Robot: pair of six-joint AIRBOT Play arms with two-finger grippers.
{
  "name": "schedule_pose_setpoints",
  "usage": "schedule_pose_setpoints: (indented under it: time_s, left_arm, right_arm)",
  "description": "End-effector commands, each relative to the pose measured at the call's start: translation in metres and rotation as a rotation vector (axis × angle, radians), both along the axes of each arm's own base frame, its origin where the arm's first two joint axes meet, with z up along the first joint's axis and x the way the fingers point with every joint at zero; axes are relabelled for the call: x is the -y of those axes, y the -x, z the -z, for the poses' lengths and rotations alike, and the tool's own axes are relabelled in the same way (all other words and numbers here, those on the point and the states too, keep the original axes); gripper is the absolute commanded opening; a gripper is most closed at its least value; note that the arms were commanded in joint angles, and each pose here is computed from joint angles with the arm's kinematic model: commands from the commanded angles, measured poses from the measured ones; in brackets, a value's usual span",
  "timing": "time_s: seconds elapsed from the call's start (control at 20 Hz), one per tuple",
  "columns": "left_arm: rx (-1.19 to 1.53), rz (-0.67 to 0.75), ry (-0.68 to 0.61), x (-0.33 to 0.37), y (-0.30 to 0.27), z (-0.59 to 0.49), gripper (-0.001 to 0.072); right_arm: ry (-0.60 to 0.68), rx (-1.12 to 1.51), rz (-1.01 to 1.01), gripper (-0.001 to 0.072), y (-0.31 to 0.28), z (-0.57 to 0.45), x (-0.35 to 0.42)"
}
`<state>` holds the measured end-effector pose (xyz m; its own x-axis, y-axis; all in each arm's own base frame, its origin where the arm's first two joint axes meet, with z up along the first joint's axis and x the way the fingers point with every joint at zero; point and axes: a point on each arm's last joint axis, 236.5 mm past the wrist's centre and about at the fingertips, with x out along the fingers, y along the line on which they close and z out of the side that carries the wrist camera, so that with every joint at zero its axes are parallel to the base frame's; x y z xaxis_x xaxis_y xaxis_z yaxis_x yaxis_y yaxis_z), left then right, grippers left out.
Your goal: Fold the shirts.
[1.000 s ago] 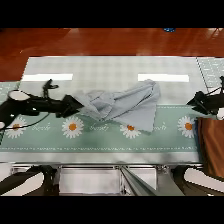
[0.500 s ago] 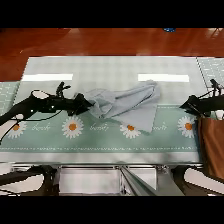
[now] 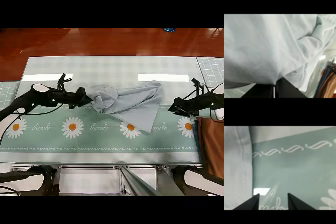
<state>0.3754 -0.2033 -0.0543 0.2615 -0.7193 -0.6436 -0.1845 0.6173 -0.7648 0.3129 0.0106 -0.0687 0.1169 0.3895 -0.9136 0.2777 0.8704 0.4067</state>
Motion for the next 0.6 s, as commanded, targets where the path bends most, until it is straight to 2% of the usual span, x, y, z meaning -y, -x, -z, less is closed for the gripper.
schedule_pose_setpoints:
  time_s: [0.0,0.25,0.4,0.5,0.55]
  left_arm:
    - [0.027,0.009,0.000,0.001,-0.006,-0.006,0.0022]
    - [0.031,0.002,-0.004,0.000,-0.008,-0.005,0.0022]
    - [0.030,0.003,-0.004,0.000,-0.007,-0.005,0.0022]
    - [0.031,0.002,-0.004,0.000,-0.008,-0.005,0.0022]
    - [0.036,-0.006,-0.009,-0.001,-0.010,-0.005,0.0022]
  right_arm:
    - [-0.069,-0.023,0.027,0.0397,0.007,0.006,-0.020]
    - [-0.110,-0.028,-0.040,0.0397,0.004,0.025,-0.066]
    - [-0.176,-0.015,0.000,0.0396,-0.012,0.038,-0.097]
    - [-0.200,0.007,0.002,0.0365,-0.026,0.039,-0.111]
    - [-0.201,0.017,-0.016,0.0321,-0.030,0.037,-0.116]
